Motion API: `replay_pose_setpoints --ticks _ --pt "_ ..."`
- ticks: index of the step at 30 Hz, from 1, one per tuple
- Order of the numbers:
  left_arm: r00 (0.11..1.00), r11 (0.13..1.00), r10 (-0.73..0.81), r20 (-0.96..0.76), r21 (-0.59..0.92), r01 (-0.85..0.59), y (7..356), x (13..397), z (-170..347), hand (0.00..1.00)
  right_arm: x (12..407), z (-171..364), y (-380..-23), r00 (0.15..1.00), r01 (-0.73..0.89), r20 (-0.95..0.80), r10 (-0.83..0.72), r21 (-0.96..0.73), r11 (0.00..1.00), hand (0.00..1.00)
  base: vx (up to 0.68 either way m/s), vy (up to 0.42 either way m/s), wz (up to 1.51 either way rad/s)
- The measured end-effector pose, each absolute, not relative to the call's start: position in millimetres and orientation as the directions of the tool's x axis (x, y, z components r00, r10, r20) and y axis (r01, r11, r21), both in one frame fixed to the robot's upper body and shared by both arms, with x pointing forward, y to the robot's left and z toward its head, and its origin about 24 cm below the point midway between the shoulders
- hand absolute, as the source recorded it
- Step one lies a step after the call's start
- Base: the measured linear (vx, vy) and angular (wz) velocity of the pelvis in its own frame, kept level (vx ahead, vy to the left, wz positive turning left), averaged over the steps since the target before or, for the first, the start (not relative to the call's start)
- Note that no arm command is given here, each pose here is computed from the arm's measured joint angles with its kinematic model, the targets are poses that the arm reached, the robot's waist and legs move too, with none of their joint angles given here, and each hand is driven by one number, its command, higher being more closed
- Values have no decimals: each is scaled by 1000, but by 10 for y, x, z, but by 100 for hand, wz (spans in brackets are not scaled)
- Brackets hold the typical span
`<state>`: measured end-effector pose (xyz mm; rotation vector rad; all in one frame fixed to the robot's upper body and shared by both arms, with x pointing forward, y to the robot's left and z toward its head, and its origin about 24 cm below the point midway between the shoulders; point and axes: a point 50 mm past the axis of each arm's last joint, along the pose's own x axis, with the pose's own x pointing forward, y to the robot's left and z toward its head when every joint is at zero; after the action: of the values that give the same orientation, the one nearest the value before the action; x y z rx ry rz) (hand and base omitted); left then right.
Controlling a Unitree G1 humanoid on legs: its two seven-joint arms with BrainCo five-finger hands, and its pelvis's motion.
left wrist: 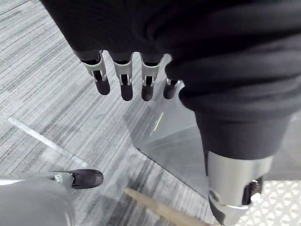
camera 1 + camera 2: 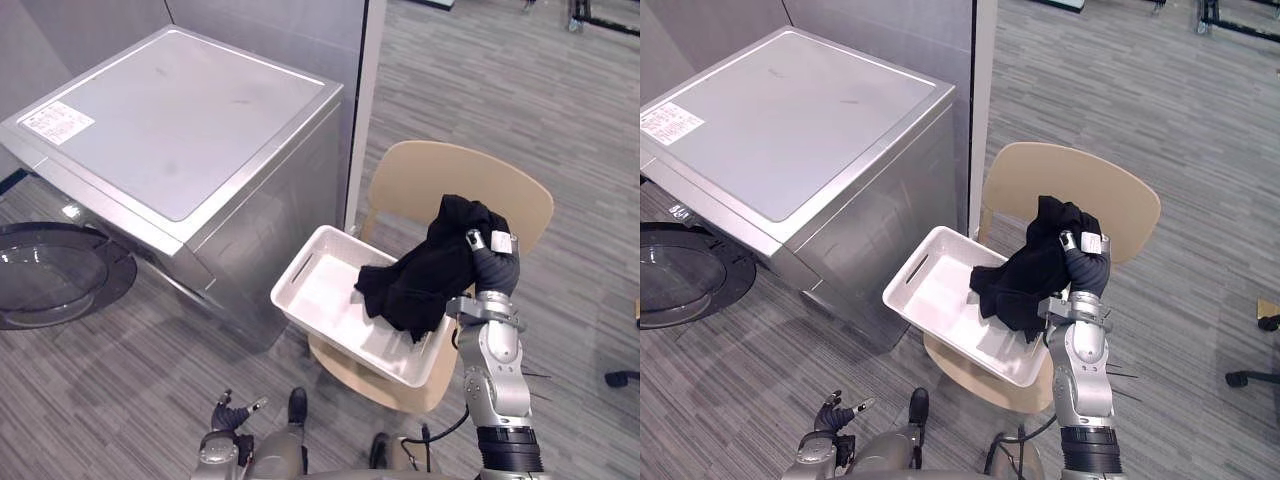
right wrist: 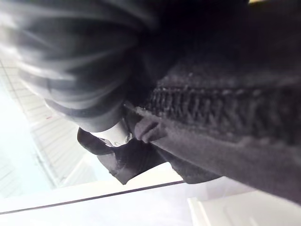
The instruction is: Pick up the laundry basket with both hands and put the clothes into the washing machine.
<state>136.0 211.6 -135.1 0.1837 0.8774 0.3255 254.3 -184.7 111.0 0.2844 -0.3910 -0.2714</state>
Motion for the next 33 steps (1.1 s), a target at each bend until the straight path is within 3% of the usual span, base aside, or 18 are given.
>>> replay_pose_setpoints --ticks 5,8,13,16,22,27,33 --pt "661 916 399 -636 240 -322 2101 1480 -1173 0 2571 1504 -1569 840 25 498 -215 361 932 100 -166 -235 72" --pt "684 920 376 -625 161 -358 1887 1448 -1127 0 2564 1519 -1482 841 -32 514 -165 353 935 100 -234 -206 87" --pt "773 934 348 -531 121 -337 1809 1556 -907 0 2608 1630 -1526 818 -41 556 -150 316 948 100 -214 -129 90" --pt "856 937 346 -384 92 -338 1831 1731 -609 0 2607 1641 -1532 815 -48 562 -142 308 950 100 -169 -9 87" --pt "975 985 173 -142 41 -168 1482 2010 -117 0 2500 1747 -1353 780 -198 625 -30 292 936 100 -86 93 63" --pt "1000 996 -2 13 85 1 1136 2151 175 0 2412 1749 -792 746 -484 635 201 310 818 100 -18 139 -7" --pt "957 956 -245 152 202 213 612 2411 458 0 2275 1950 -199 577 -762 695 428 271 588 100 -23 51 -6"
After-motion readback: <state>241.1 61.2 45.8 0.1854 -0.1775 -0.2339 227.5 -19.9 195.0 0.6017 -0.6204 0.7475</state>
